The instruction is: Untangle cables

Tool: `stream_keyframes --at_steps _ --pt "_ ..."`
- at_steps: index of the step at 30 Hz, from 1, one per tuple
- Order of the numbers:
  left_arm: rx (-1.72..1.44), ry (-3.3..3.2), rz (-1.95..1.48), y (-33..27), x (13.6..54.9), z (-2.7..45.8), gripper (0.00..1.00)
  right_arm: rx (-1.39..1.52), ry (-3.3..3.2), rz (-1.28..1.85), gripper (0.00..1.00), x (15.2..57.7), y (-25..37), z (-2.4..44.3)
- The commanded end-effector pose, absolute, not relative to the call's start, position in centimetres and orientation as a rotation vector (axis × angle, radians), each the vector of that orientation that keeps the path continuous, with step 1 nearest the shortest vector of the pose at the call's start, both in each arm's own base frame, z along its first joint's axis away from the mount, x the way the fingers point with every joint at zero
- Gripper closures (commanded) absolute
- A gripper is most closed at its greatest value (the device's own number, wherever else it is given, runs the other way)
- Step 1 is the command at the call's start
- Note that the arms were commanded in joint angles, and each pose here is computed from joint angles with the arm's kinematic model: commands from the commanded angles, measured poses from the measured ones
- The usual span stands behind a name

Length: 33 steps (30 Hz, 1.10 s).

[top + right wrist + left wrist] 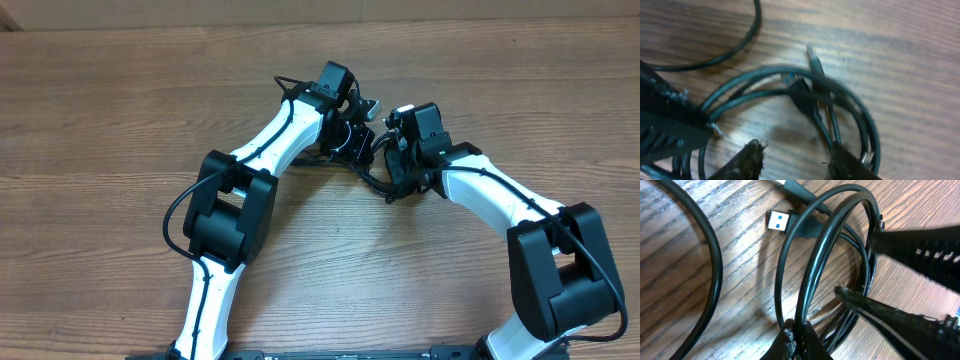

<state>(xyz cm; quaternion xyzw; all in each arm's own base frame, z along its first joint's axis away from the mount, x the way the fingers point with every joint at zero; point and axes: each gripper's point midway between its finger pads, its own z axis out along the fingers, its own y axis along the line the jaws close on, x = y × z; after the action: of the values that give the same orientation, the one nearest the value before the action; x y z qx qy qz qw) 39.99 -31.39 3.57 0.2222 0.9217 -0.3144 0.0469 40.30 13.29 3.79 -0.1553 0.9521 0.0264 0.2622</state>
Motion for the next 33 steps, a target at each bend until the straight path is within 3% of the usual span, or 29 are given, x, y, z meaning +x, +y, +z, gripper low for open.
stream_keyframes --at_steps 1,17,26,33 --pt "0.653 2.818 -1.004 -31.6 40.2 3.5 0.96 -0.426 2.545 0.060 0.57 41.0 13.1 3.9" --pt "0.655 2.824 -1.003 -31.6 40.0 3.5 0.96 -0.403 2.600 -0.074 0.57 41.2 11.4 0.8" --pt "0.669 2.822 -1.001 -31.5 39.9 3.5 0.96 -0.401 2.631 -0.091 0.48 41.0 11.0 -1.0" --pt "0.670 2.821 -1.000 -31.5 40.0 3.4 0.96 -0.338 2.753 -0.065 0.47 38.8 10.7 -3.1"
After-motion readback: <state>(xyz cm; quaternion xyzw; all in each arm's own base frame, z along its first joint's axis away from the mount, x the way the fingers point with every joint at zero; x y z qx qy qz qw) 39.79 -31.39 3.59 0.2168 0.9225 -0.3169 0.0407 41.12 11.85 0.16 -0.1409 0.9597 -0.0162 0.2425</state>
